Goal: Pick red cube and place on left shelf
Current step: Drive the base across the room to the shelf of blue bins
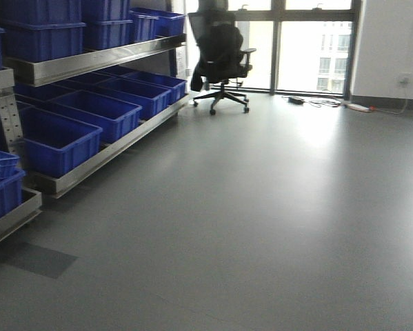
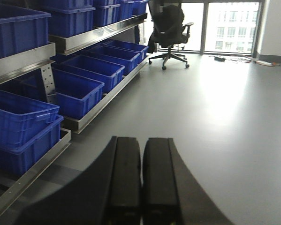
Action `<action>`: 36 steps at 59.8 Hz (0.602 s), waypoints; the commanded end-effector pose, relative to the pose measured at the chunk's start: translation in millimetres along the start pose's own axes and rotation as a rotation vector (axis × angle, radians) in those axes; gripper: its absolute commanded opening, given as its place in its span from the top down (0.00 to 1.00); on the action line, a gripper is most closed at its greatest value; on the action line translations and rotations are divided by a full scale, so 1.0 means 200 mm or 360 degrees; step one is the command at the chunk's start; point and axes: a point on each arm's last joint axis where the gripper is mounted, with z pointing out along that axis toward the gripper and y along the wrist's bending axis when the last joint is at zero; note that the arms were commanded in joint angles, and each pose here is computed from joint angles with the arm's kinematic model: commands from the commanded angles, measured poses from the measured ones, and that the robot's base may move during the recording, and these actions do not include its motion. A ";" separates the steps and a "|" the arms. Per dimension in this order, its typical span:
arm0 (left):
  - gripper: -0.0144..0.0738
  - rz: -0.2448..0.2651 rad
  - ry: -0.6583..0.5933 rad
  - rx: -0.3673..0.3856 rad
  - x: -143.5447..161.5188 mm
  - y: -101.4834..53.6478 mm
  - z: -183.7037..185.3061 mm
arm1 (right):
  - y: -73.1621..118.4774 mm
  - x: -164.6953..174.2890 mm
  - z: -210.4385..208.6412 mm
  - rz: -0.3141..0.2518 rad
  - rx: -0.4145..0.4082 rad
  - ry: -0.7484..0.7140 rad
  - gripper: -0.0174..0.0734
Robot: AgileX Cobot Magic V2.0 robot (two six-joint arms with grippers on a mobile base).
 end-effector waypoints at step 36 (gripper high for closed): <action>0.72 -0.0006 -0.0128 0.0014 -0.01 0.00 0.00 | 0.00 -0.08 -0.03 -0.0006 0.0000 -0.0177 0.76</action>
